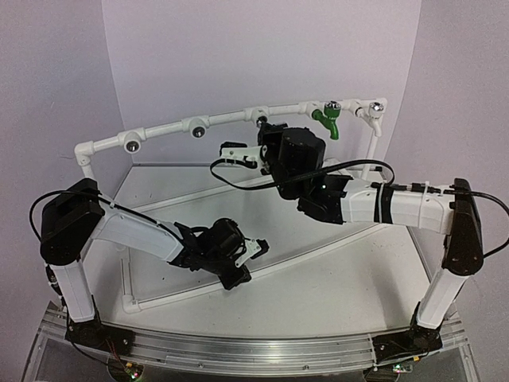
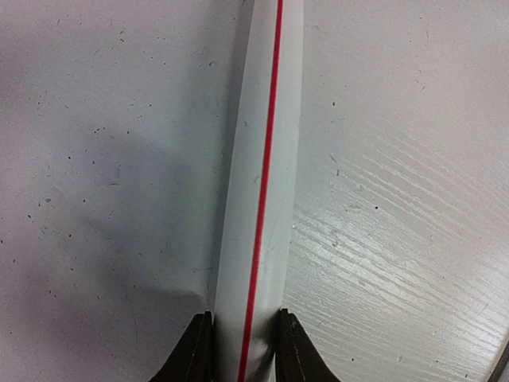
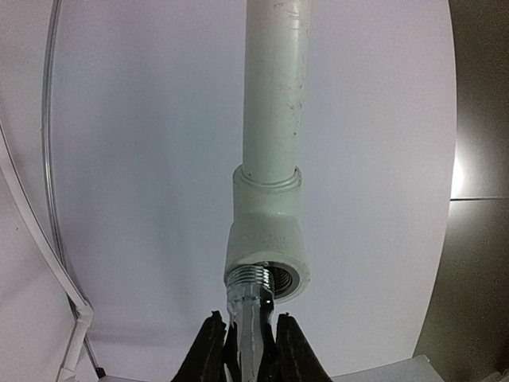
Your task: Install the water faucets
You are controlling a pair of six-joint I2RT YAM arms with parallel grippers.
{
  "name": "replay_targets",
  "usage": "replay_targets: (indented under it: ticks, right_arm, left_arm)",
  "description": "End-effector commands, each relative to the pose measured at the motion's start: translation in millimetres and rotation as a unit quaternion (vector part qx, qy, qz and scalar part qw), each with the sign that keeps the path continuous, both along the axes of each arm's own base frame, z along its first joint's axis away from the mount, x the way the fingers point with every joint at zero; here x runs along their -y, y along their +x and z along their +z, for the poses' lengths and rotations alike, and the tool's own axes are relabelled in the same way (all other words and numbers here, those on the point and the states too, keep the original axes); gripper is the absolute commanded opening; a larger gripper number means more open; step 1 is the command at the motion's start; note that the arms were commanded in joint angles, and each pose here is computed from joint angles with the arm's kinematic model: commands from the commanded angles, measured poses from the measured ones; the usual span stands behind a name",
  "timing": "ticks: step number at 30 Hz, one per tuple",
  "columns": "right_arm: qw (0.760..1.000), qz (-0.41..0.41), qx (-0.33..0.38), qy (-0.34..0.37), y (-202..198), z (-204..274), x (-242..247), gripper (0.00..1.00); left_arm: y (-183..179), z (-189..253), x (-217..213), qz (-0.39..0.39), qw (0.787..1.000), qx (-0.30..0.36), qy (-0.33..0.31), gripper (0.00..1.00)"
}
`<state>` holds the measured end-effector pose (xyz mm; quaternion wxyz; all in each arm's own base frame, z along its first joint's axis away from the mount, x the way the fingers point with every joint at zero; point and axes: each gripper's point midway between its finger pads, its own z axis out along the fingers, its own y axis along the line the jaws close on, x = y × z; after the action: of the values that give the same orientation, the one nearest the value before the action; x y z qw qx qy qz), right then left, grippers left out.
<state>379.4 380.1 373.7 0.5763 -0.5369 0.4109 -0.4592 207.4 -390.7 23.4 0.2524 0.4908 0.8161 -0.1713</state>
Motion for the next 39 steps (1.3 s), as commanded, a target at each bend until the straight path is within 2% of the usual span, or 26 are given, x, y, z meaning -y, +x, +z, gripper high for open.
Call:
replay_targets:
  ticks: [1,3,7,17,39]
  right_arm:
    - [0.999,0.010,0.026,0.040,1.0,34.4,-4.2,0.00]
    - [0.999,0.011,0.024,0.043,1.4,35.8,-5.0,0.00]
    - [0.999,0.009,0.023,0.042,2.6,34.6,-4.4,0.00]
    - [0.998,0.009,0.028,0.048,0.1,35.3,-1.1,0.00]
    - [0.998,-0.013,0.025,0.053,5.8,39.9,25.3,0.00]
  left_arm:
    - [-30.1,-23.0,-1.9,-0.042,0.998,-0.040,0.039,0.22]
    - [-30.7,-25.7,-2.4,-0.044,0.997,-0.040,0.045,0.20]
    - [-31.2,-31.1,-4.8,-0.041,0.997,-0.033,0.060,0.09]
    - [-35.1,-35.5,-4.2,-0.051,0.996,-0.023,0.072,0.00]
    - [-37.8,-41.7,-4.5,-0.054,0.995,-0.023,0.083,0.00]
